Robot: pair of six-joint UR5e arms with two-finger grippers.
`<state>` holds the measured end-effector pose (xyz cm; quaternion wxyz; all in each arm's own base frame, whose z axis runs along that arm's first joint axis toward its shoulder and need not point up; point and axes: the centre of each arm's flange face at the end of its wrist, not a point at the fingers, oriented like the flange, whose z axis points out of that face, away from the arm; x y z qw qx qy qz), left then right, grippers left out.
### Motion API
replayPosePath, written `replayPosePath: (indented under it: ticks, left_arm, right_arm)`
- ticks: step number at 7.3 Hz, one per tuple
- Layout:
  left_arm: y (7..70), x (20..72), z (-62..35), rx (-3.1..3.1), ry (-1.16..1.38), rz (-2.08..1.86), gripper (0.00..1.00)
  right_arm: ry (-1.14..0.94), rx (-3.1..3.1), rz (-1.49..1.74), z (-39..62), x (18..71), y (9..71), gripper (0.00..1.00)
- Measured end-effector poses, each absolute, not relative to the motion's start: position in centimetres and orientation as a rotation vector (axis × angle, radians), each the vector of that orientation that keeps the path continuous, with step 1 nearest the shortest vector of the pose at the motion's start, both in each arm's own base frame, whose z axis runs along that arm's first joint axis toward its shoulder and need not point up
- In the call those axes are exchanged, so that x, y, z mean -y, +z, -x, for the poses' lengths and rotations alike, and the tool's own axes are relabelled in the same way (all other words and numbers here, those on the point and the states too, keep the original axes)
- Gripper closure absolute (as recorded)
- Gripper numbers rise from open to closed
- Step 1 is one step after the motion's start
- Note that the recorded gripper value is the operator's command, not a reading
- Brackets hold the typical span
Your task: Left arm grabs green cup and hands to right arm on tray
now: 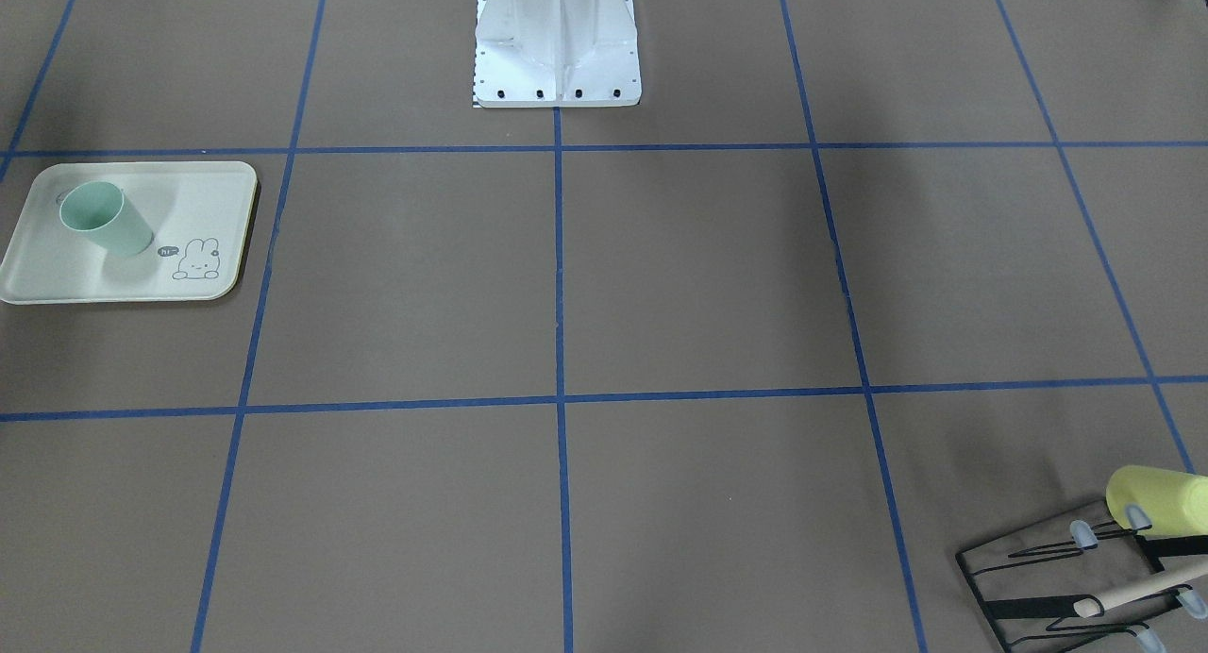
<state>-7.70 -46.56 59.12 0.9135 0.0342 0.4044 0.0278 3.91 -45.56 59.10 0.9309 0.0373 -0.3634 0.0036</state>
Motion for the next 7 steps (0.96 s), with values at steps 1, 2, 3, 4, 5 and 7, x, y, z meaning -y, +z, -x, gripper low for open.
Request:
replayPosePath:
  ticks: [1,2,3,4,5,7]
  left_arm:
    - [59.1,46.5,7.7,-0.834,0.057,-0.071,0.00]
    - [59.1,46.5,7.7,-0.836,0.057,-0.072,0.00]
    - [59.0,46.5,7.7,-0.837,0.057,-0.073,0.00]
    - [59.0,46.4,7.7,-0.837,0.056,-0.073,0.00]
    - [59.0,46.4,7.7,-0.837,0.055,-0.071,0.00]
    - [59.1,46.4,7.7,-0.836,0.053,-0.066,0.00]
  right_arm:
    - [0.006,0.736,-0.075,-4.0,45.4,59.3,0.00]
    - [0.005,0.721,-0.074,-4.1,45.3,59.6,0.00]
    - [0.007,0.709,-0.066,-4.2,45.1,60.0,0.00]
    - [0.011,0.702,-0.051,-4.2,44.9,60.4,0.00]
    - [0.017,0.697,-0.024,-4.1,45.2,60.3,0.00]
    - [0.016,0.692,0.028,-3.1,46.2,59.7,0.00]
